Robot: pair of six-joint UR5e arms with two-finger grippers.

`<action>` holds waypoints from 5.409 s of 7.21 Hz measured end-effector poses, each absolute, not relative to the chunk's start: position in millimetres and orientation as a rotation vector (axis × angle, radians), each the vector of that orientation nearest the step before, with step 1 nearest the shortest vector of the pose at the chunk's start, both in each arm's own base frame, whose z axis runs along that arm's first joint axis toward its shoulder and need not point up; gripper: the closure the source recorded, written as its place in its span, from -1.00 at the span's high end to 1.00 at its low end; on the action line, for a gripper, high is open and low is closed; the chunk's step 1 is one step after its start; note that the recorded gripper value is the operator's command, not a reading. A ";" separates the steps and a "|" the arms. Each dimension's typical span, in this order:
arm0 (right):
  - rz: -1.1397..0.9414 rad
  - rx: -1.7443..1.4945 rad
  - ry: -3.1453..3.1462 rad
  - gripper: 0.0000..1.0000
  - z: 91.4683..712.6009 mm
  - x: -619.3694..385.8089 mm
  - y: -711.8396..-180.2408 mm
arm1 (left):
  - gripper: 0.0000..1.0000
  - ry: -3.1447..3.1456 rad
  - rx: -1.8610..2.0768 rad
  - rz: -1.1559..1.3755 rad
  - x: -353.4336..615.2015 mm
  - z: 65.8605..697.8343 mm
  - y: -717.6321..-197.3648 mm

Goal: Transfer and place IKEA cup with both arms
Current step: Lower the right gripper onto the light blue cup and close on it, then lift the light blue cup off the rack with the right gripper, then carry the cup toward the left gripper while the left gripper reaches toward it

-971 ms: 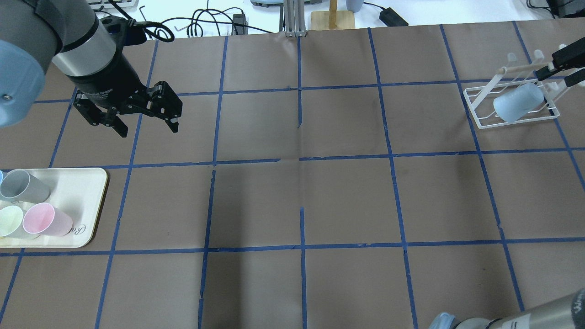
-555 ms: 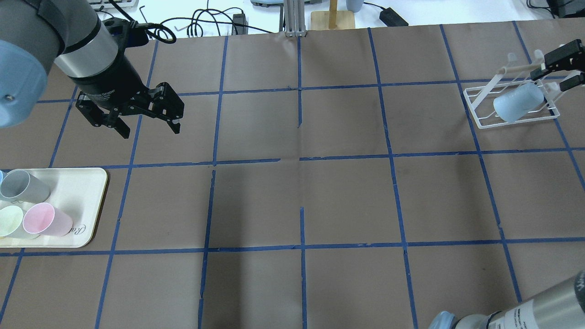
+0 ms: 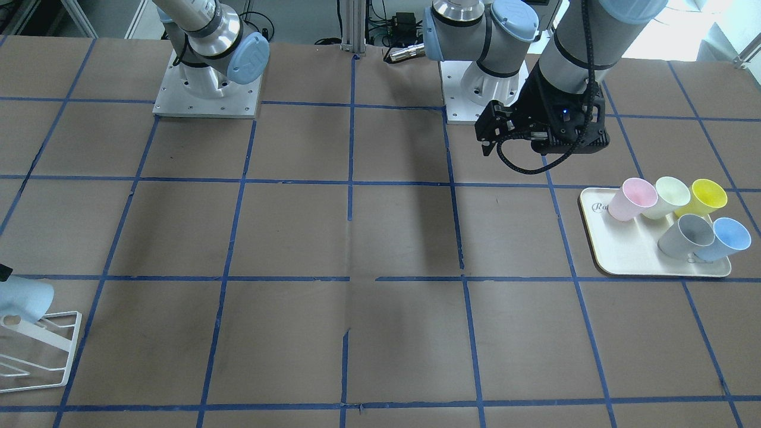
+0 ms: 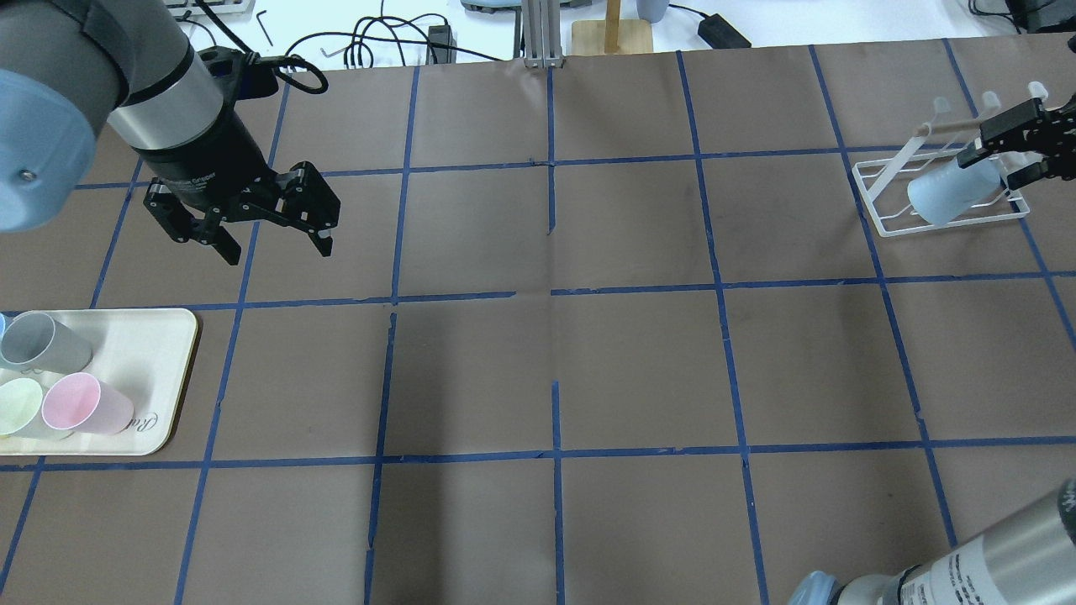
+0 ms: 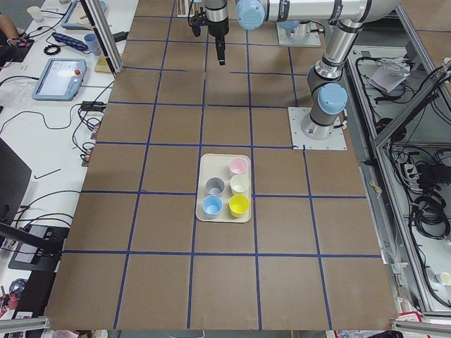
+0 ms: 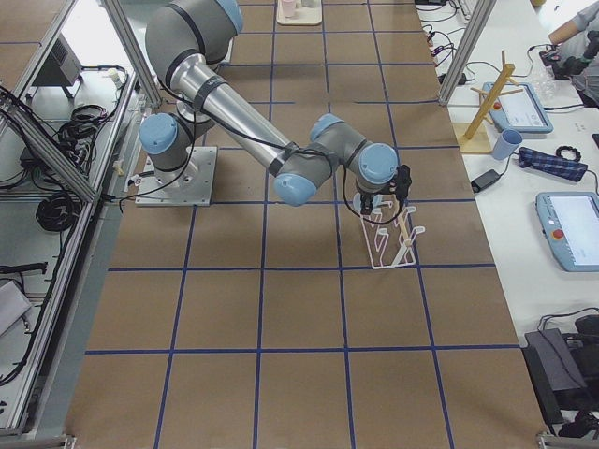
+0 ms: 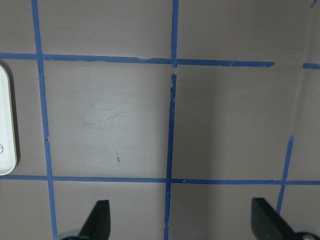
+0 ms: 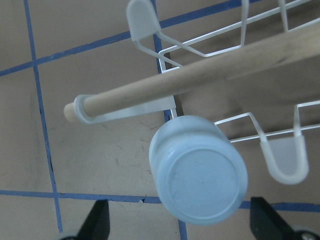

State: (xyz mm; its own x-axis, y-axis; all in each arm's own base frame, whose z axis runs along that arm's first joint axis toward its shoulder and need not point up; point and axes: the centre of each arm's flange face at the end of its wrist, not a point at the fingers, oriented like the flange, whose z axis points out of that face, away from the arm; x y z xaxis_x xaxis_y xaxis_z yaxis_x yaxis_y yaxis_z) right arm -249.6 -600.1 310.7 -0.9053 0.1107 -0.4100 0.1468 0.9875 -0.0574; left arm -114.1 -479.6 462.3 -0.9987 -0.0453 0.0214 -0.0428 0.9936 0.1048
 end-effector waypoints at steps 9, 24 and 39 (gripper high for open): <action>-0.133 0.237 2.701 1.00 289.4 -258.1 -606.0 | 1.00 -3.119 0.062 -0.156 -111.6 466.0 -476.1; -0.234 0.238 2.815 0.13 358.5 -266.0 -604.0 | 1.00 -3.111 0.071 -0.167 -109.7 463.4 -476.4; -0.252 -0.330 2.060 0.22 504.9 127.2 -547.8 | 1.00 -1.697 0.321 -0.073 -141.8 445.7 -498.5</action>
